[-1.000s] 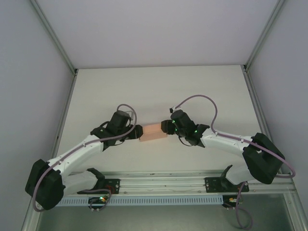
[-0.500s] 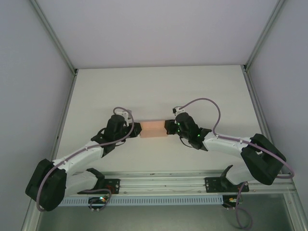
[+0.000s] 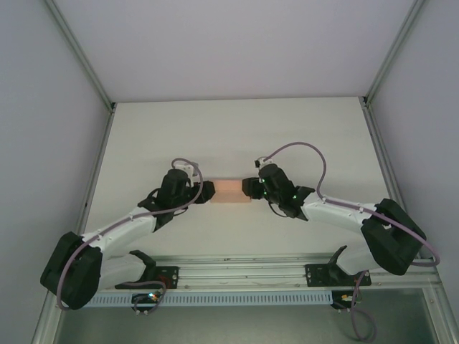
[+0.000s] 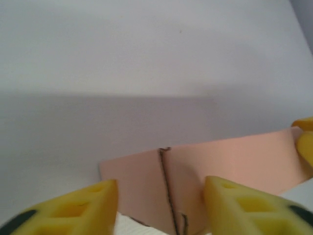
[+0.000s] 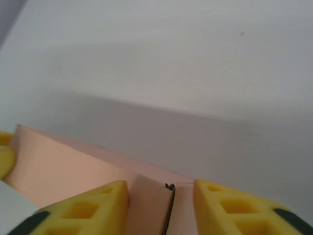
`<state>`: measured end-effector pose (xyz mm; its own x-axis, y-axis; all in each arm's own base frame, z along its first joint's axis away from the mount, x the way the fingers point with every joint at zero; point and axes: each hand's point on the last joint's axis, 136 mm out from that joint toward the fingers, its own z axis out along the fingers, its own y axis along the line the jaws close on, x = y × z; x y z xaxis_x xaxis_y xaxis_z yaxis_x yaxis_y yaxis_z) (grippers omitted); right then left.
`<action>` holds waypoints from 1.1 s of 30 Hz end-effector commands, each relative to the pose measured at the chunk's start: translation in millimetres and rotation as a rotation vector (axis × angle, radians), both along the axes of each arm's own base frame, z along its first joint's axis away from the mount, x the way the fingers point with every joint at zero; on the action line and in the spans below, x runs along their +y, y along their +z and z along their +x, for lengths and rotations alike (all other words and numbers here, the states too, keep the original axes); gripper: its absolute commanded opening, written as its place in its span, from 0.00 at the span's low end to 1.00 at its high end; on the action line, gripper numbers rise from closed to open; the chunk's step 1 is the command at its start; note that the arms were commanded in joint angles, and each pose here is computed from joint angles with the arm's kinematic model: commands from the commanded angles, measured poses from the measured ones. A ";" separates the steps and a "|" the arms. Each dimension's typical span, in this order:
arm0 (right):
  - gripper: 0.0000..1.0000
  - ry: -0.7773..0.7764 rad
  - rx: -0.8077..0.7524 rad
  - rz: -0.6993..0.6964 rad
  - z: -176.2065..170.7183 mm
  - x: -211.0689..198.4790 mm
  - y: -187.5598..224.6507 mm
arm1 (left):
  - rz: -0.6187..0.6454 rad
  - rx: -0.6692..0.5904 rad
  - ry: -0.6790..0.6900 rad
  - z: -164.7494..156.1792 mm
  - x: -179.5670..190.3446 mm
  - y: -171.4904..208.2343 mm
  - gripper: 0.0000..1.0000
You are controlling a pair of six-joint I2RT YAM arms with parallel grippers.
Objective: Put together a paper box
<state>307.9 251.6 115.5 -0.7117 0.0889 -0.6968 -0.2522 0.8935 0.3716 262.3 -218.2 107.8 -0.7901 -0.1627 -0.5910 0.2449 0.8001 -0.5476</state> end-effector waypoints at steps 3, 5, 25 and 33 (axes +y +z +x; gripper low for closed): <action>0.52 0.020 0.058 -0.146 -4.6 -6.0 5.2 | 0.172 0.098 -0.059 -17.0 11.0 -18.9 0.67; 0.54 0.029 0.043 -0.156 0.8 -2.5 15.4 | 0.174 0.070 -0.074 -11.4 6.8 -6.5 0.73; 0.80 0.375 0.014 -0.275 4.6 18.0 7.7 | 0.111 0.059 -0.063 2.6 5.9 -8.8 0.96; 0.80 0.442 0.013 -0.273 -5.7 19.6 -10.0 | 0.106 0.129 -0.101 -22.4 11.7 -52.5 0.80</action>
